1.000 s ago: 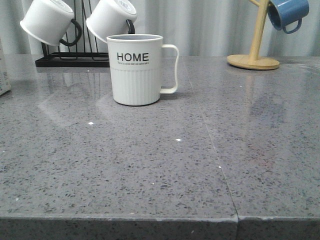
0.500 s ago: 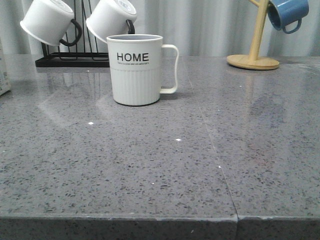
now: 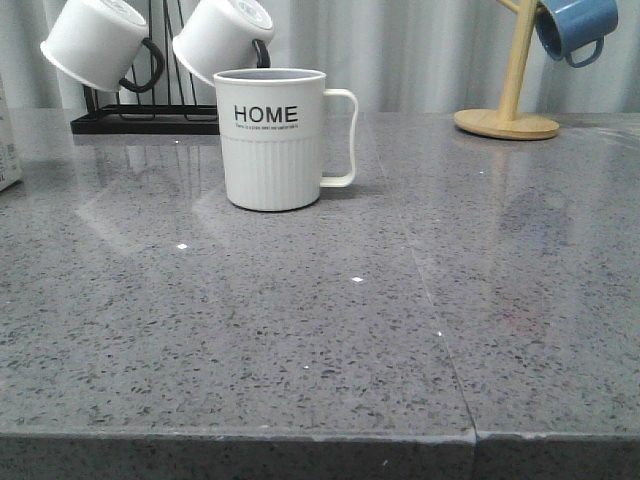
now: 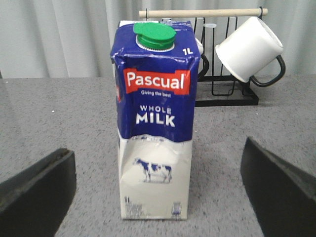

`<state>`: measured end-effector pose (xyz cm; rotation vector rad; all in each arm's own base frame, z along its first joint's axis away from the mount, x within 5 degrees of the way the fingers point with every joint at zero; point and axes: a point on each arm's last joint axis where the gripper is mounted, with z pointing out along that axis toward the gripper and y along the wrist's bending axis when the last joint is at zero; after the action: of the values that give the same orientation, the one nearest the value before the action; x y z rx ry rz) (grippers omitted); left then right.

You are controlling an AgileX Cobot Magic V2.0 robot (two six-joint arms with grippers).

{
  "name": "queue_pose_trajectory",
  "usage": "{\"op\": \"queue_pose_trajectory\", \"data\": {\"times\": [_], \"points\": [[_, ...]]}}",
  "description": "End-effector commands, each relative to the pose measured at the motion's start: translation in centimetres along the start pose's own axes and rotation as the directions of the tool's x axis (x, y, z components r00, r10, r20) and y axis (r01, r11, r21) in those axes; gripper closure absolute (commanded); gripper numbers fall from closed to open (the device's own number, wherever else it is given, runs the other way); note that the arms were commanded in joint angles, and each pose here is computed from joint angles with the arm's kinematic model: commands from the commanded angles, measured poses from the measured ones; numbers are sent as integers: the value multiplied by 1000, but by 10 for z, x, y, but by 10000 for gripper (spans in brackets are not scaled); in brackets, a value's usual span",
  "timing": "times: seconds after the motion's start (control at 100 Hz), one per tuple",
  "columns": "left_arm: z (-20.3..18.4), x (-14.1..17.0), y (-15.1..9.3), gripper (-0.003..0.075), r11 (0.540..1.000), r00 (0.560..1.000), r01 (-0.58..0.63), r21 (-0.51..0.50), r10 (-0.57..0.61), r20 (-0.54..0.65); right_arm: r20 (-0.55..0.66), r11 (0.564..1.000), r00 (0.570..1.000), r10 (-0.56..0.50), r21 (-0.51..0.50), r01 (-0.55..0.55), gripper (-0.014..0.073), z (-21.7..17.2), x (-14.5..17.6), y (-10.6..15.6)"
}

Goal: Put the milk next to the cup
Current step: 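Grasp the Pascual whole milk carton with the left gripper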

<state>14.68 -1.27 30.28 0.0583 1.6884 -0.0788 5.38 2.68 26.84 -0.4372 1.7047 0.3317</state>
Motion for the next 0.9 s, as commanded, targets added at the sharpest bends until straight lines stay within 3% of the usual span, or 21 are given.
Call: {"op": "queue_pose_trajectory", "data": {"times": [0.0, 0.47, 0.69, 0.89], "points": [[18, -22, -1, 80, 1000, 993, 27, 12, -28, 117, 95, 1000, 995, -4, 1, 4, 661, -2, -15, 0], [114, -26, -1, 93, 999, 999, 32, 12, -33, 19, 95, 1000, 995, -4, 1, 4, 661, -2, -15, 0], [119, -24, -5, 379, 999, 999, 48, 22, -48, -1, 95, 1000, 995, -4, 1, 4, 661, -2, -15, 0], [116, -25, -39, 402, 988, 999, 36, 148, -39, 15, 95, 1000, 995, -4, 1, 4, 661, -2, -15, 0]]}}
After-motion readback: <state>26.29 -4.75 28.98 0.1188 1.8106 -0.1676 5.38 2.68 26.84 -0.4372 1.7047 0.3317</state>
